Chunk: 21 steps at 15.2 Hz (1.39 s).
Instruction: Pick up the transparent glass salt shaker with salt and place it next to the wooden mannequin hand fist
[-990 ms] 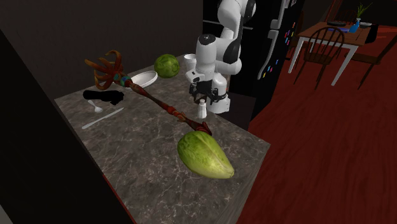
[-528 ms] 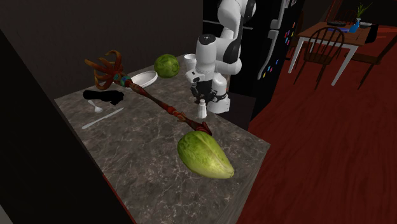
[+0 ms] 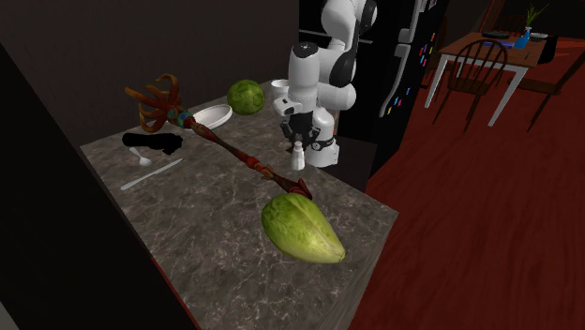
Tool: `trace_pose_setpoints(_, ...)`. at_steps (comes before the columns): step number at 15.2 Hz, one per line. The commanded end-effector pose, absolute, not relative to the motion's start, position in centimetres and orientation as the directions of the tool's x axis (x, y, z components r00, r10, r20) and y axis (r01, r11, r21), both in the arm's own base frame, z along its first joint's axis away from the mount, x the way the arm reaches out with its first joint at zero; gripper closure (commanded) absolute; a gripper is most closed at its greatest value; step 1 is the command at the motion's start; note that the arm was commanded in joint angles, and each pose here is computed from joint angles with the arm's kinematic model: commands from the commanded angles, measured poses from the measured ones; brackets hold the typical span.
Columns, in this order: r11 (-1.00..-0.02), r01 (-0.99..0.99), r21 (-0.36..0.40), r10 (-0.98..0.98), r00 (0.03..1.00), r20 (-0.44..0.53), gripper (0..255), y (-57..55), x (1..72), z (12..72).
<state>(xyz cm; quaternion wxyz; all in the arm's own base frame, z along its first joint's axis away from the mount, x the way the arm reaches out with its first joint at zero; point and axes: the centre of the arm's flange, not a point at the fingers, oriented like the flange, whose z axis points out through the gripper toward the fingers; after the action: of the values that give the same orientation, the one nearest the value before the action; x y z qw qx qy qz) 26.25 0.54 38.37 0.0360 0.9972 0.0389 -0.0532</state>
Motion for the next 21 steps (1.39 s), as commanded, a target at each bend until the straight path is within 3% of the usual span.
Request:
trace_pose_setpoints(1,-0.994,0.081,0.068,0.074,0.991,-0.109,255,0.6,26.3,39.5)
trace_pose_setpoints(21,-0.994,0.081,0.068,0.074,0.991,-0.109,255,0.6,26.3,50.0)
